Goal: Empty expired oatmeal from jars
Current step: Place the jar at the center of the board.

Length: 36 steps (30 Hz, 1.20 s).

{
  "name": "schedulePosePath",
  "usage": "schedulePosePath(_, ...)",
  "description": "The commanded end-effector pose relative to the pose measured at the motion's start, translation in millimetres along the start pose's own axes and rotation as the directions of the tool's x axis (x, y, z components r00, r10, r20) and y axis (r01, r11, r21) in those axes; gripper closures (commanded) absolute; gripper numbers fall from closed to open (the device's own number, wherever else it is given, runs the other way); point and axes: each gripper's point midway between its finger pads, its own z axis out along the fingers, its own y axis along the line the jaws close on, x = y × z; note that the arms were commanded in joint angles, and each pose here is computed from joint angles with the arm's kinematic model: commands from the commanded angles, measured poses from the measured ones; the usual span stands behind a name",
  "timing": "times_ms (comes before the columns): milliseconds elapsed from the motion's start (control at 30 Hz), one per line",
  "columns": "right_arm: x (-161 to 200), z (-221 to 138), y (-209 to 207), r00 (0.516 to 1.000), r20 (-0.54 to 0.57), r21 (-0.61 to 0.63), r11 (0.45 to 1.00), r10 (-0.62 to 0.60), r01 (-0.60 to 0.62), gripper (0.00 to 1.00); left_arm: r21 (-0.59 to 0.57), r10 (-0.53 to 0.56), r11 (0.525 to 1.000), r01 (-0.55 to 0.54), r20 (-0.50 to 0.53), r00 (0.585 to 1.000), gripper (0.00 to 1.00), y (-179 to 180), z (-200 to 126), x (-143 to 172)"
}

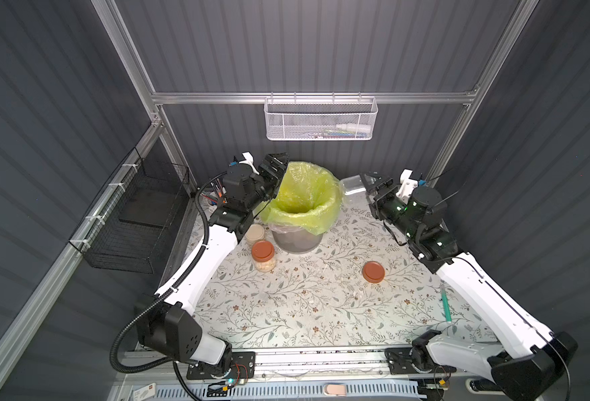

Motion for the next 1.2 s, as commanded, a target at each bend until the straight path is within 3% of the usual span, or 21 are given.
schedulePosePath(0,-0.1,-27.7,-7.9,0.999,0.012,0.025,0.999,-0.036,0.036,0.54,-0.017,0.141,0.99,-0.142,-0.018,0.99,0.0,-13.9,-29.5,2.1)
schedulePosePath(167,10.4,-54.7,-38.0,0.999,-0.002,0.087,0.996,-0.034,0.034,0.54,-0.083,0.216,0.973,-0.216,-0.018,0.976,0.0,-8.2,-58.7,3.5)
schedulePosePath(500,34.5,-79.2,-97.3,0.995,-0.074,0.233,0.969,-0.072,0.088,0.54,-0.215,0.193,0.954,-0.209,-0.09,0.977,0.0,62.3,-103.2,38.1)
schedulePosePath(867,20.9,-88.1,-139.2,0.945,-0.111,0.436,0.839,-0.308,0.325,0.53,-0.298,0.26,0.905,-0.302,-0.174,0.95,0.0,117.1,-124.5,62.1)
schedulePosePath(1167,6.6,-75.6,-161.6,0.895,-0.152,0.556,0.712,-0.419,0.428,0.52,-0.33,0.342,0.855,-0.4,-0.223,0.913,0.0,143.1,-133.4,69.7)
